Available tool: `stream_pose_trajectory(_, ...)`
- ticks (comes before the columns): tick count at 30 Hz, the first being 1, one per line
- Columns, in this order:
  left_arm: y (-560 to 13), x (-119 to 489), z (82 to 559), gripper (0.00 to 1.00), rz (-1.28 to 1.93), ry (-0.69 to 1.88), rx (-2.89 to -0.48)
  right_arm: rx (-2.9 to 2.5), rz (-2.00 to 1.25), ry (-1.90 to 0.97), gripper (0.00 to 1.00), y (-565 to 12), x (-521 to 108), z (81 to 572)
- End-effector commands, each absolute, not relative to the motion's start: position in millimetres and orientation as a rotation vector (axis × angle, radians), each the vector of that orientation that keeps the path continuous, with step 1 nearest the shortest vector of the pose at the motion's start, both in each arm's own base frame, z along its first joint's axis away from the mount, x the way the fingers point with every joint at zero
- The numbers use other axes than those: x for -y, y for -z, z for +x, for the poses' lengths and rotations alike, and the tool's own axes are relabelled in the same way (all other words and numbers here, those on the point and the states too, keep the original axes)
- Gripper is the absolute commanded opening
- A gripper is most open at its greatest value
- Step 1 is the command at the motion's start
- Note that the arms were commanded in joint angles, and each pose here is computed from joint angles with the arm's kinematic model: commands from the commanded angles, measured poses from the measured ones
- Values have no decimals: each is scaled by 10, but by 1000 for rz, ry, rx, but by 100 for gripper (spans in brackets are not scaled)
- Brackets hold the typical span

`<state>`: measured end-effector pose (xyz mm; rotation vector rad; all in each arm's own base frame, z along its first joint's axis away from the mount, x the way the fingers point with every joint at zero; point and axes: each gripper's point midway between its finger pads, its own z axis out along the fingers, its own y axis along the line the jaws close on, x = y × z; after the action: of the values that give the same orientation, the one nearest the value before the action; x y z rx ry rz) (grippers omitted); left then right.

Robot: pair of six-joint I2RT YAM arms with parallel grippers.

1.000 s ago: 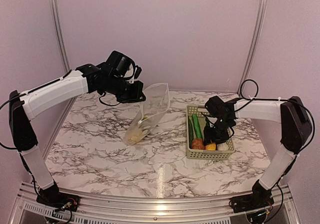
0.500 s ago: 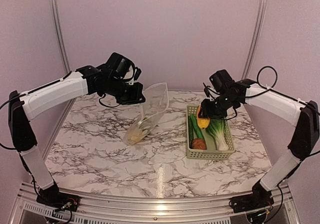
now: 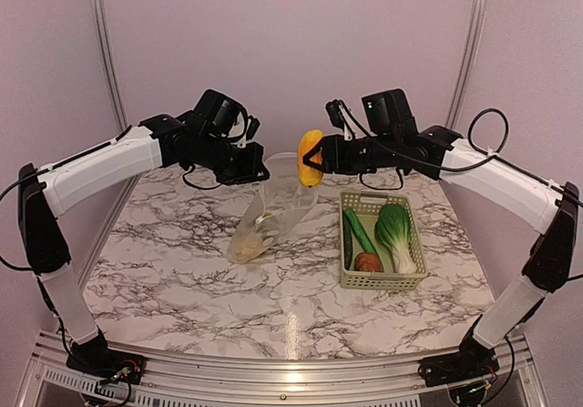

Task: Place the food in the zip-top bag and seal the zipper
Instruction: Place the fake fruit in the zipper food storage bag, then pick up the fake vegetable from the bin.

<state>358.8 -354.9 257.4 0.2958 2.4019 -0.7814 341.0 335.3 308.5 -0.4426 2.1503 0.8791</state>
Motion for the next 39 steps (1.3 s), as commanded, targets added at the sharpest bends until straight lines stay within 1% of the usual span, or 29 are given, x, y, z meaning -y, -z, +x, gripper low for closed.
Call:
stream_pose_trajectory(1, -2714, 3601, 3656, 0, 280, 826, -2372, -2058, -510, -933, 40, -3232, -3706, 3507)
stream_pose_trajectory(3, -2761, 3614, 3657, 0, 274, 841, -2365, -2055, -526, -941, 41, -3196, -3803, 3513)
stream_pose_trajectory(5, -2810, 3615, 3664, 0, 268, 850, -2355, -2051, -545, -951, 44, -3162, -3890, 3505)
stream_pose_trajectory(7, -2832, 3605, 3670, 0, 259, 853, -2351, -2065, -575, -967, 52, -3128, -3959, 3488)
stream_pose_trajectory(10, -2824, 3582, 3675, 0, 249, 849, -2352, -2091, -613, -944, 68, -3126, -3966, 3455)
stream_pose_trajectory(15, -2759, 3561, 3661, 0, 240, 847, -2364, -2061, -612, -890, 78, -3340, -3816, 3406)
stream_pose_trajectory(20, -2738, 3550, 3651, 0, 235, 849, -2365, -2088, -585, -837, 78, -3414, -3636, 3375)
stream_pose_trajectory(26, -2703, 3561, 3646, 0, 241, 852, -2371, -2150, -461, -703, 75, -3304, -3131, 3462)
stream_pose_trajectory(30, -2689, 3571, 3640, 0, 245, 858, -2374, -2205, -327, -588, 73, -3123, -2642, 3574)
stream_pose_trajectory(33, -2677, 3583, 3646, 0, 246, 863, -2375, -2234, -209, -413, 73, -3000, -2233, 3644)
stream_pose_trajectory(39, -2680, 3606, 3641, 0, 249, 877, -2378, -2354, -38, -277, 70, -2580, -1667, 3670)
